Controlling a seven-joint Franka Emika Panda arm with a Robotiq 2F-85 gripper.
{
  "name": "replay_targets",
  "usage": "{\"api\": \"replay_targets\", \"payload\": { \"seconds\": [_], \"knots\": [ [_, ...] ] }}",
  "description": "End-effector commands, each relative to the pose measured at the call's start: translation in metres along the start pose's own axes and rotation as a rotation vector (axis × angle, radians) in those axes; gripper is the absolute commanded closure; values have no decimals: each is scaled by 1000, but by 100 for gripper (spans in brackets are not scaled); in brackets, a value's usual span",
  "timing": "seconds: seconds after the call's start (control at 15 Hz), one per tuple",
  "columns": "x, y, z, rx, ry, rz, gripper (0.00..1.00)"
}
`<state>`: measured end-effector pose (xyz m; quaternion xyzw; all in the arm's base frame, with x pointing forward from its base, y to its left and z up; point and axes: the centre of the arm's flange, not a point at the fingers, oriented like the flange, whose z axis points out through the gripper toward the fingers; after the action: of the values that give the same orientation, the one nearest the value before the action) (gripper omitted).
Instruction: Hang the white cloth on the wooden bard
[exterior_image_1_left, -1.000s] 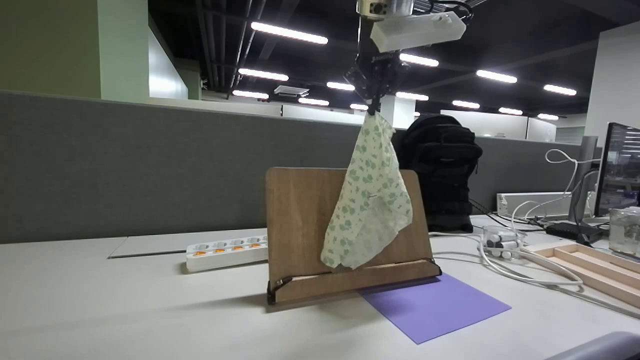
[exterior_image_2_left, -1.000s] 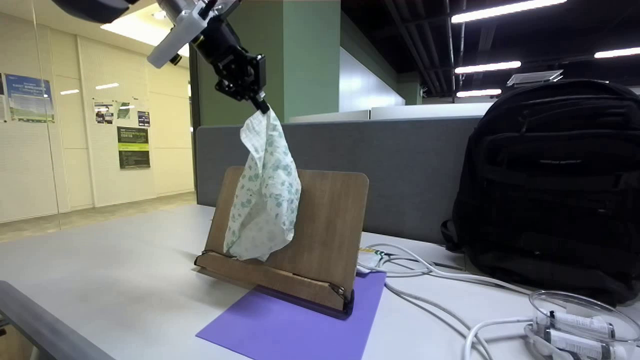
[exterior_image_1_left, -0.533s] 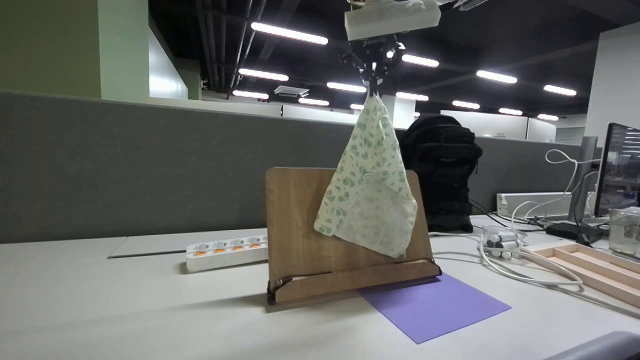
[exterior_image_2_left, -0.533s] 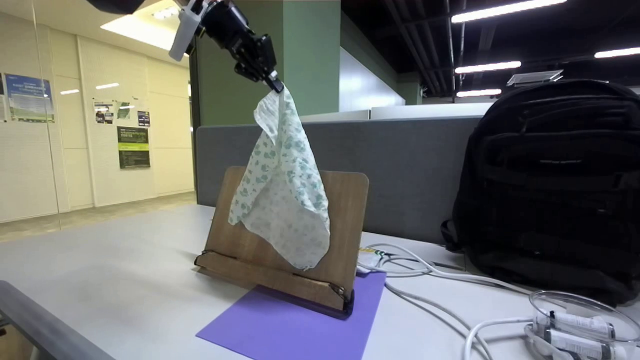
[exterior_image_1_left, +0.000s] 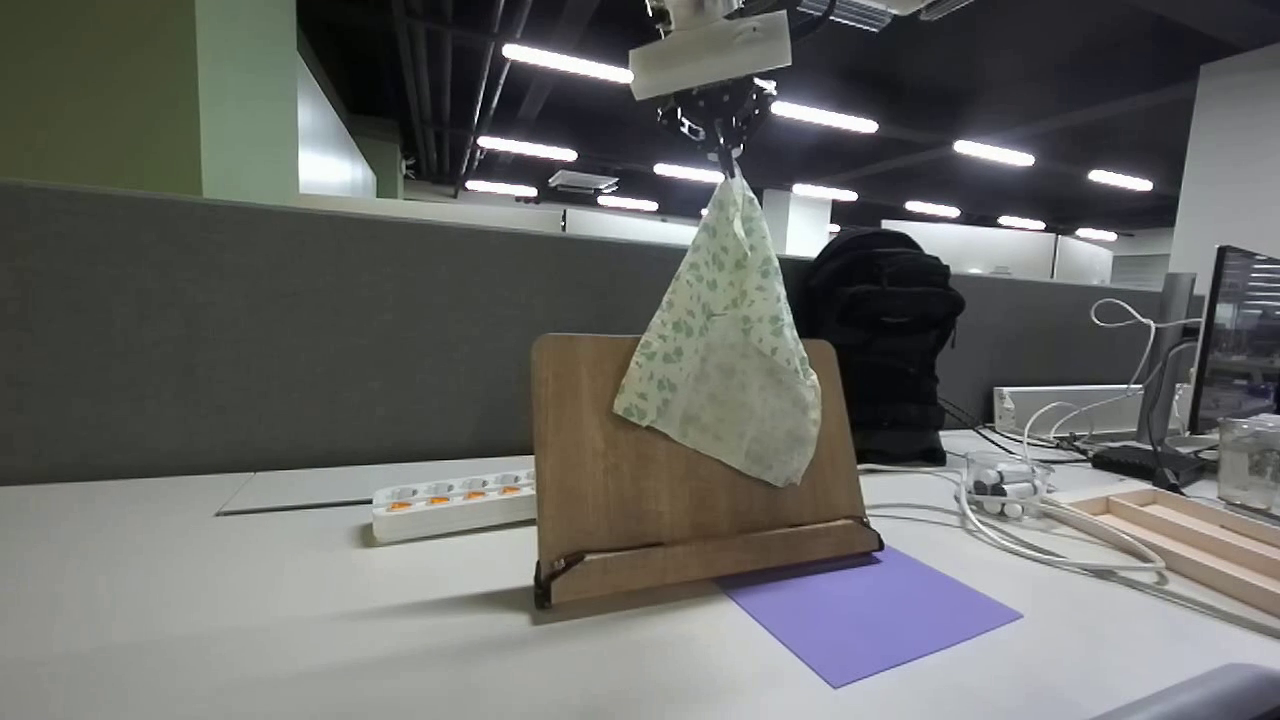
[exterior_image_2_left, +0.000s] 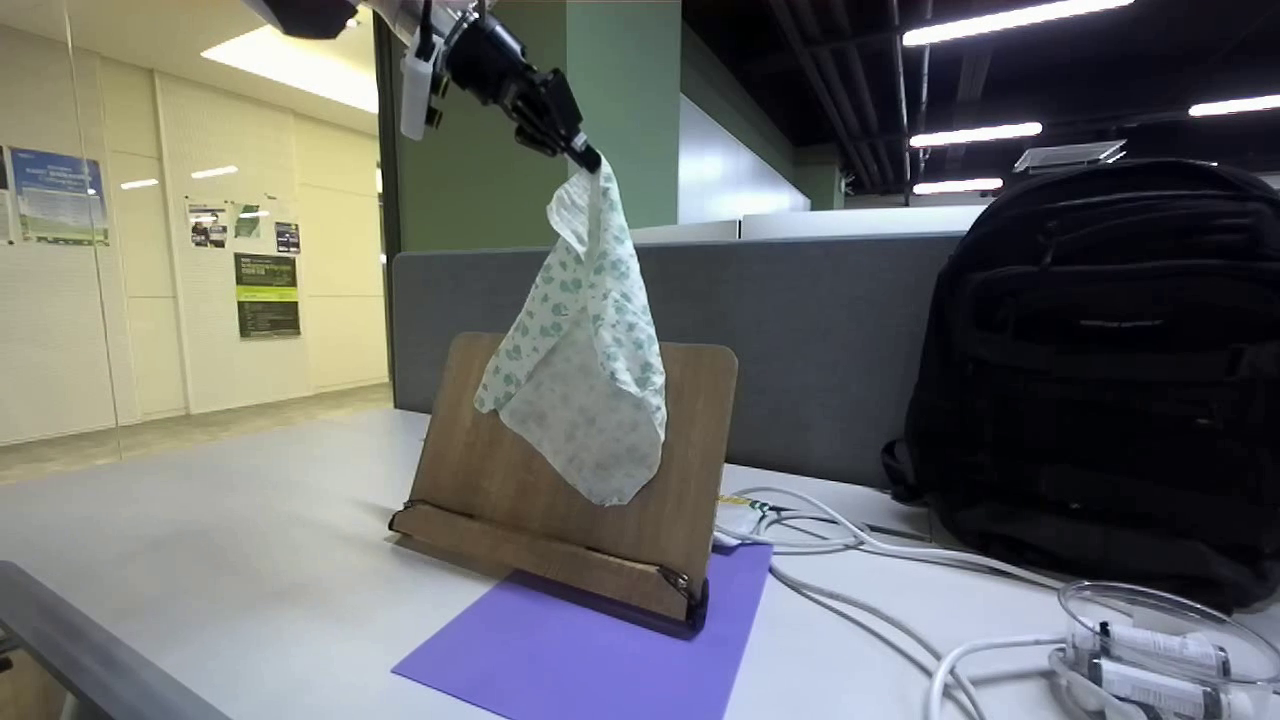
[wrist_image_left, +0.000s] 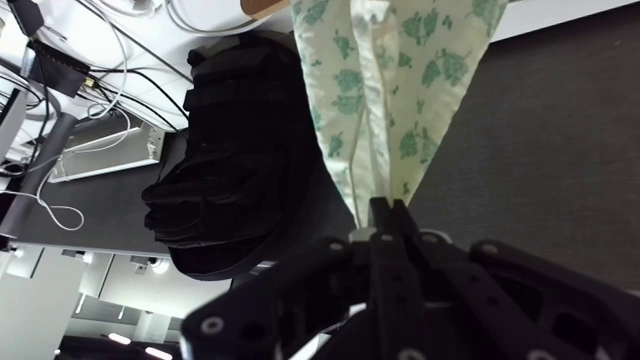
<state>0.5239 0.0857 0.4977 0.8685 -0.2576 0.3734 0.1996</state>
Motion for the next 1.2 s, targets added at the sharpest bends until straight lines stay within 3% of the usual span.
{"api": "replay_targets", "payload": {
  "seconds": [0.0,0.8,0.87,1.0,1.13],
  "knots": [
    [19,-35,25,-34,0,73,100],
    [30,-72,71,-11,-50,114,98],
    [30,-73,74,-10,-57,112,73],
    [29,-74,78,-11,-69,116,69],
    [28,-73,81,-10,-74,117,55]
  ]
}}
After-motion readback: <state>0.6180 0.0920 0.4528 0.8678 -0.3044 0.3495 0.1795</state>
